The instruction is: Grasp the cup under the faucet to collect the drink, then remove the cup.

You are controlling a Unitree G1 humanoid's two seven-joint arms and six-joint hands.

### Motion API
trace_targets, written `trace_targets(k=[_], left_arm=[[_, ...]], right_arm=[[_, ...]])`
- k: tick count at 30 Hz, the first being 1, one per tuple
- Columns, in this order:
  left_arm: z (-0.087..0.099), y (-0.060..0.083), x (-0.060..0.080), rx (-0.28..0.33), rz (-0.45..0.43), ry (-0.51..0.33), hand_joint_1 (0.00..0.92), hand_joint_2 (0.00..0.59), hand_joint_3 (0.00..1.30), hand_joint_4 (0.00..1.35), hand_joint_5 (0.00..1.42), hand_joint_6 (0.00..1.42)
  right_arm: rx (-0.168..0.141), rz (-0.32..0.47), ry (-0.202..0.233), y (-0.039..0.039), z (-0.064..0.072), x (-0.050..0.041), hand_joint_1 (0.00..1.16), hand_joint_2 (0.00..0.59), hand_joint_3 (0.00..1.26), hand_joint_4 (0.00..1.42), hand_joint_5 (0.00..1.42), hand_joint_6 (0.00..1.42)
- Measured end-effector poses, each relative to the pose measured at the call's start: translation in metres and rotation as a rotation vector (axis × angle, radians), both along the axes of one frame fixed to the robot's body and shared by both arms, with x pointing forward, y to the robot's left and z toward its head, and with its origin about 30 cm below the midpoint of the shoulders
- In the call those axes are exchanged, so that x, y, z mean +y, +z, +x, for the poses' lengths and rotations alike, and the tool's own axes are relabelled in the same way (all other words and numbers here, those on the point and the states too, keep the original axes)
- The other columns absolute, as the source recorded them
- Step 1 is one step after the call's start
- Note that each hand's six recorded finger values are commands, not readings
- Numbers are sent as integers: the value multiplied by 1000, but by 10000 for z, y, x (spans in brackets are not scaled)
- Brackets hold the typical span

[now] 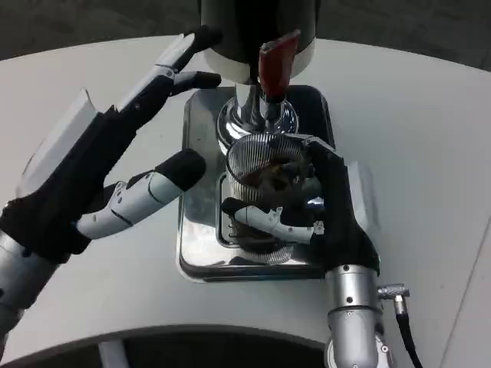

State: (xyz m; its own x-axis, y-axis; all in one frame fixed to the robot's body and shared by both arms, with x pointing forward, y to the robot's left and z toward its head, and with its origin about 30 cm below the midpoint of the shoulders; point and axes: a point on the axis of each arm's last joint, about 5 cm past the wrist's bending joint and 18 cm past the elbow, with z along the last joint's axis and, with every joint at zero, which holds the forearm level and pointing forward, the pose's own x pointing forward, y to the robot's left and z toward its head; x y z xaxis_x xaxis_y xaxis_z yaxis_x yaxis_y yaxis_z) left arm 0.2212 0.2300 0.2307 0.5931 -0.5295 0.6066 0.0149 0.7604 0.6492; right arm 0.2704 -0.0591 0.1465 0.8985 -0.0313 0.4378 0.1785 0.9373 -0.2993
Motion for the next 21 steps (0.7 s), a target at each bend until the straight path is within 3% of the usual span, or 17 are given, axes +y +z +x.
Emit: trace_targets(k=[7,15,21], left_arm=[[-41,-5,33,5,10,11,0,176,77,0,183,133],[-85,-19,68,20,21,28,0,176,38,0,136,77],[-153,-57,83,43,48,39,0,170,0,0,40,4]], right_arm=[[-7,-8,-27,2,-48,-25,1145,63,762,910,939,1296],[-57,-28,-17,92,-139,-63,1144,64,763,910,939,1301],[-18,-58,7,50,-223,-177,1138,69,771,920,939,1307]])
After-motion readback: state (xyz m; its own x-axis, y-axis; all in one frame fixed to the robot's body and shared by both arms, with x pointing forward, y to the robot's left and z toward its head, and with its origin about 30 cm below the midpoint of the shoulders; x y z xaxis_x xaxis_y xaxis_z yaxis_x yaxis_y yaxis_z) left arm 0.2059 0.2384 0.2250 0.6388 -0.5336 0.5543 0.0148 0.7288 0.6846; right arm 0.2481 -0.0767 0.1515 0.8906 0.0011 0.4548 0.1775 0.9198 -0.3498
